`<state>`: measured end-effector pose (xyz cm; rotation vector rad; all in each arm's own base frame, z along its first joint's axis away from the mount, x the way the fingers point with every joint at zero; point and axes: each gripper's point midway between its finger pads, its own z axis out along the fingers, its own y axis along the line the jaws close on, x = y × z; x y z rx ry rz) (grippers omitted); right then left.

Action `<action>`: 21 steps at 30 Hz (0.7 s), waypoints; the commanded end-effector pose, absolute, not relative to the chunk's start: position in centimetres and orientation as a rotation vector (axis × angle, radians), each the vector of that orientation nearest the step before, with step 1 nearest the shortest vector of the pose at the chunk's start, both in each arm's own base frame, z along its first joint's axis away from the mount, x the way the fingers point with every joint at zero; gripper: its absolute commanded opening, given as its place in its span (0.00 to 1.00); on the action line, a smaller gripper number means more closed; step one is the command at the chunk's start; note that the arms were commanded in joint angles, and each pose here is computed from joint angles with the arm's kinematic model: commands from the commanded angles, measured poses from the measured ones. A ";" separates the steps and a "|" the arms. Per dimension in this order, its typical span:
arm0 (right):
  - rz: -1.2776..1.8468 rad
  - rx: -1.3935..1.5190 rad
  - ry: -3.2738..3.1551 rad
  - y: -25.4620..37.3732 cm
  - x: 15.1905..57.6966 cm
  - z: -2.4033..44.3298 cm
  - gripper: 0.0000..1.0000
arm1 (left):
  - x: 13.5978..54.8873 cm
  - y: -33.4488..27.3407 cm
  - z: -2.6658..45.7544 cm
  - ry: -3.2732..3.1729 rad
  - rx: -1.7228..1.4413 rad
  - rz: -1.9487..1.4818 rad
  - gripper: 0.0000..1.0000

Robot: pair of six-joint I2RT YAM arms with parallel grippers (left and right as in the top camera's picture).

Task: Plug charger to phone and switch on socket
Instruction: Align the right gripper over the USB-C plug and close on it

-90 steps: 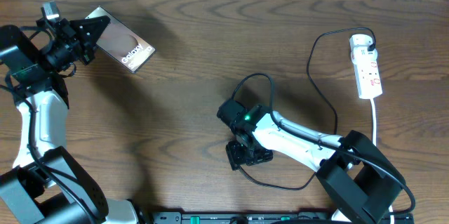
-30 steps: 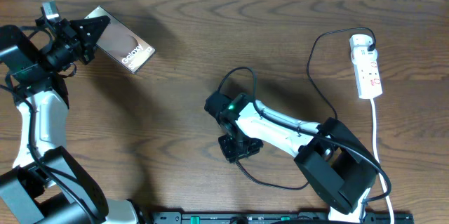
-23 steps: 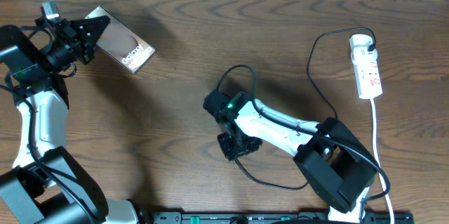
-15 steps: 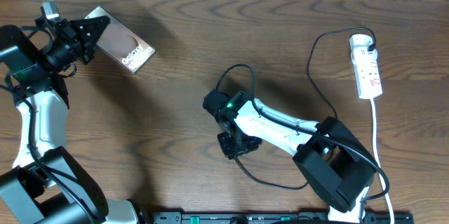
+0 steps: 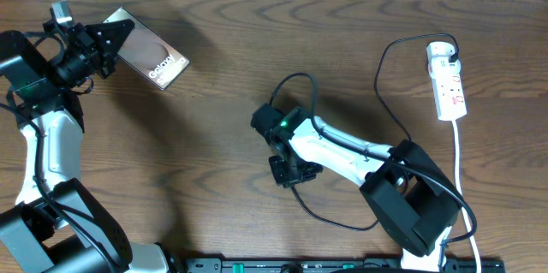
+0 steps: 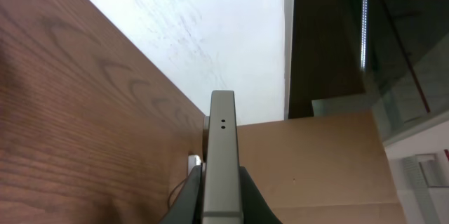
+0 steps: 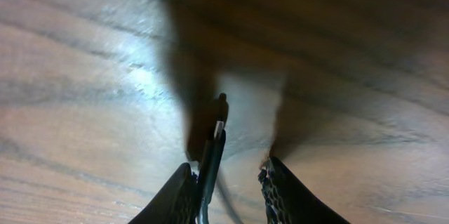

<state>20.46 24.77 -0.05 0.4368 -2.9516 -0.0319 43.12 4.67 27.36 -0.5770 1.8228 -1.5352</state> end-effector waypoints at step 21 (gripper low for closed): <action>0.022 0.336 -2.987 24.4 21.3 -0.1 0.15 | 42.7 4.4 28.9 1.817 -0.508 -1.533 0.07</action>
